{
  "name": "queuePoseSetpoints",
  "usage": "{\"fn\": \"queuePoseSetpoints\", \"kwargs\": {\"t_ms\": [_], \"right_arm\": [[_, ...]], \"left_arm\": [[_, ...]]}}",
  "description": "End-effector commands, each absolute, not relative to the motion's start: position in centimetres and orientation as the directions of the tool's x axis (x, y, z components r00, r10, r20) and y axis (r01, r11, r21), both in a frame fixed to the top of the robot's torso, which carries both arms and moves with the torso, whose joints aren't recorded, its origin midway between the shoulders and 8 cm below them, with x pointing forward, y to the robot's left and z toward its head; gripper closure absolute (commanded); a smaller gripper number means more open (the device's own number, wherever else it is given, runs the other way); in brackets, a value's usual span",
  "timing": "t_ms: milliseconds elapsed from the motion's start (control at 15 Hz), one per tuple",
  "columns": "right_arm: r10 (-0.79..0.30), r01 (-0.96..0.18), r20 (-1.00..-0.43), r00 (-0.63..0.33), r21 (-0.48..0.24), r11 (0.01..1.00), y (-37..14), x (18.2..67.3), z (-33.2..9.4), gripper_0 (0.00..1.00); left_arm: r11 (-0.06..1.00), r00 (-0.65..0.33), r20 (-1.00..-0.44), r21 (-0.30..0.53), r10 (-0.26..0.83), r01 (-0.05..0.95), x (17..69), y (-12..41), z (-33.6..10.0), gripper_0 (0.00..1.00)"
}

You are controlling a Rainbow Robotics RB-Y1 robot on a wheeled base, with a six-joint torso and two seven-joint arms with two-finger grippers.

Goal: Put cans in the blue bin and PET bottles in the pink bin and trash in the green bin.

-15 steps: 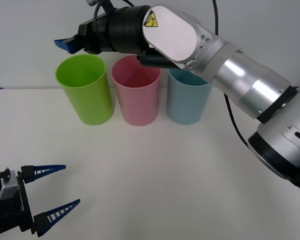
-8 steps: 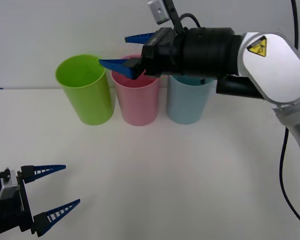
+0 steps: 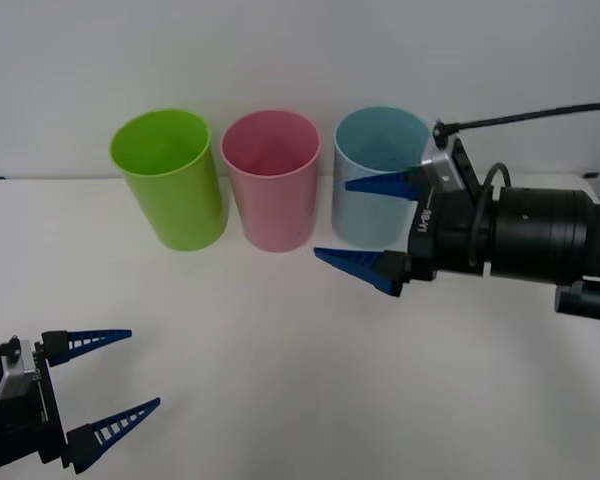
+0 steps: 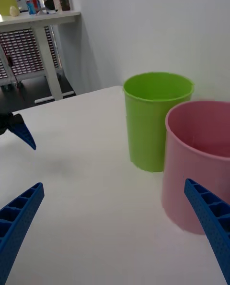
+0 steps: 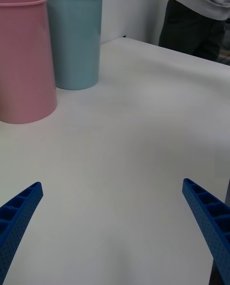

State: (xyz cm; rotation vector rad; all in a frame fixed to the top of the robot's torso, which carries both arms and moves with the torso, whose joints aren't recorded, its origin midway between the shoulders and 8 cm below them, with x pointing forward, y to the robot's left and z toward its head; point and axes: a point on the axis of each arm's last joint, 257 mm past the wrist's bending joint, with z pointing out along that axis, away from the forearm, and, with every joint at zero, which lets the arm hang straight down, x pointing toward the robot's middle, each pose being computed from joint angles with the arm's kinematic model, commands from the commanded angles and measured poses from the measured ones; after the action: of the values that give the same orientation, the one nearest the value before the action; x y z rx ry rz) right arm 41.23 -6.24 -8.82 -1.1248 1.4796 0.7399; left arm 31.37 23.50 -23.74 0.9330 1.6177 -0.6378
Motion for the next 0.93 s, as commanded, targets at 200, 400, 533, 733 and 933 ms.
{"fn": "queuePoseSetpoints", "kwargs": {"t_ms": [200,400,533,733,933], "right_arm": [[-0.316,-0.907,-0.948,0.050,-0.175,0.383,-10.5,38.8,-14.5,0.00],[-0.346,-0.898,-0.937,0.045,-0.190,0.397,-12.3,37.3,-17.4,0.00],[-0.365,-0.900,-0.931,0.020,-0.175,0.398,-13.4,36.2,-19.0,0.00],[-0.430,-0.908,-0.903,-0.008,-0.173,0.380,-15.7,35.0,-20.7,0.00],[-0.467,-0.906,-0.884,-0.026,-0.176,0.384,-16.7,34.7,-21.7,0.00]], "left_arm": [[0.543,-0.081,-0.967,0.066,0.242,0.837,31.4,23.5,-23.7,0.00],[0.543,-0.081,-0.967,0.066,0.242,0.837,31.4,23.5,-23.7,0.00],[0.543,-0.081,-0.967,0.066,0.242,0.837,31.4,23.5,-23.7,0.00],[0.543,-0.081,-0.967,0.066,0.242,0.837,31.4,23.5,-23.7,0.00],[0.543,-0.081,-0.967,0.066,0.242,0.837,31.4,23.5,-23.7,0.00]]}}
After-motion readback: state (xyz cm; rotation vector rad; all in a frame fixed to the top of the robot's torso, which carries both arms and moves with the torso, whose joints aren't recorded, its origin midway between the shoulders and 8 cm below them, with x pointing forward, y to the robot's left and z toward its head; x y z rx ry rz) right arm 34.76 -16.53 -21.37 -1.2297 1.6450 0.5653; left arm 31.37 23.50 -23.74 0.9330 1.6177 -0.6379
